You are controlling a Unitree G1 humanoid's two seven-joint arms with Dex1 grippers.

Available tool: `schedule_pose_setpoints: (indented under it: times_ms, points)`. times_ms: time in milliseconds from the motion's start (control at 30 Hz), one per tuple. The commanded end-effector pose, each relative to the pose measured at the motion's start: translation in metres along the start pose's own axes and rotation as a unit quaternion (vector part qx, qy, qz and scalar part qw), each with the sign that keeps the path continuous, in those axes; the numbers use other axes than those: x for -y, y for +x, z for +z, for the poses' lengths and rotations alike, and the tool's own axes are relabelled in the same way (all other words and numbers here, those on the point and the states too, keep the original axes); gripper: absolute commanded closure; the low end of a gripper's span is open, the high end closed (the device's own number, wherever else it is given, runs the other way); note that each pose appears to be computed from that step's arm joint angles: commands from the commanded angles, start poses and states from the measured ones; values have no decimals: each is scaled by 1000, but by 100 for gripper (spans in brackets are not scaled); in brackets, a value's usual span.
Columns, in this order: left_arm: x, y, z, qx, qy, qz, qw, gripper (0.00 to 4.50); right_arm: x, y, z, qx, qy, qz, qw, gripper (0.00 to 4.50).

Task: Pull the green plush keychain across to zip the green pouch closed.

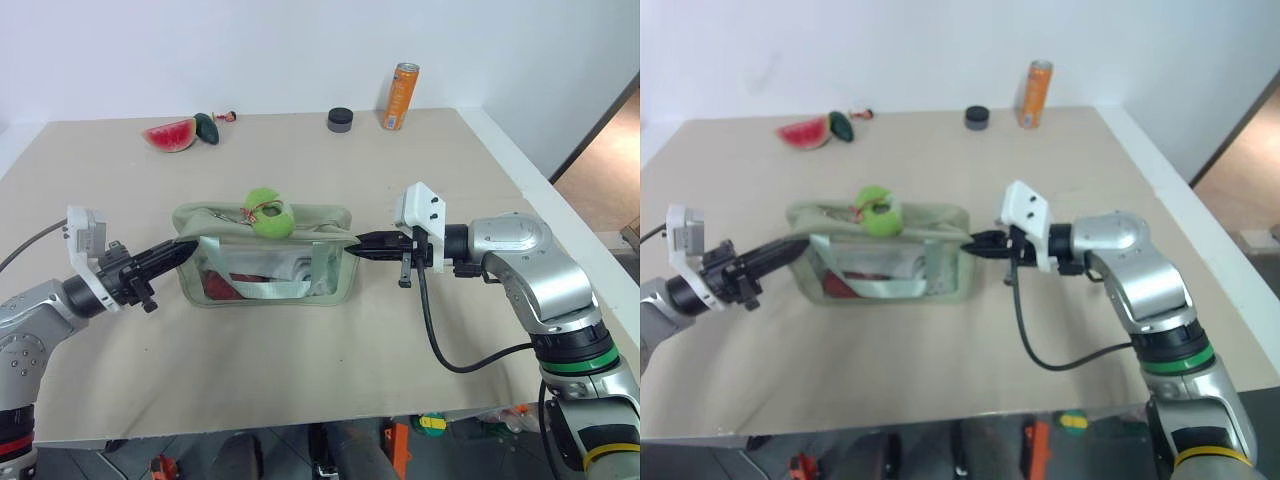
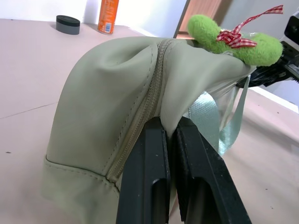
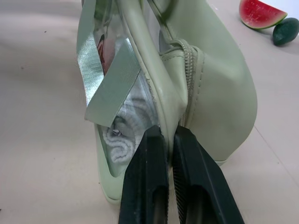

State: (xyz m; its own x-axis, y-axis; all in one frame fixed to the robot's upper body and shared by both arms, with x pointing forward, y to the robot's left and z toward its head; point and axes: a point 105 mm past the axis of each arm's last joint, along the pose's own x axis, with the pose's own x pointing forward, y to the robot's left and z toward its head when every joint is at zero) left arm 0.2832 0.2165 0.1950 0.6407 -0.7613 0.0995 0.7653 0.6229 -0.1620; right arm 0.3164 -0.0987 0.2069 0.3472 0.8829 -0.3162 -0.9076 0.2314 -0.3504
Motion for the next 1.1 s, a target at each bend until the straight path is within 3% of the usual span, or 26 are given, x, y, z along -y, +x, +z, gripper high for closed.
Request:
schedule_pose_setpoints:
  times_ms: [33, 233, 433, 633, 867, 933, 1100]
  points:
    - [6, 4, 9, 12, 22, -11, 1000, 450, 2, -12, 16, 27, 4, -7, 1000, 286]
    - [8, 8, 8, 13, 20, -18, 1000, 450, 4, -38, 26, 48, 29, -20, 998, 82]
    - [11, 14, 5, 9, 18, -34, 999, 450, 23, -51, 79, 137, -46, -80, 986, 82]
    - [12, 18, 6, 10, 20, -42, 999, 450, 43, -25, 101, 83, -252, -150, 952, 82]
    - [13, 18, 7, 13, 23, -42, 999, 450, 34, -6, 96, 42, -408, -104, 906, 82]
    - [12, 17, 7, 14, 24, -37, 999, 450, 27, -1, 83, 12, -446, -69, 892, 82]
    - [11, 16, 7, 16, 24, -33, 999, 450, 20, 11, 75, 15, -463, -34, 886, 82]
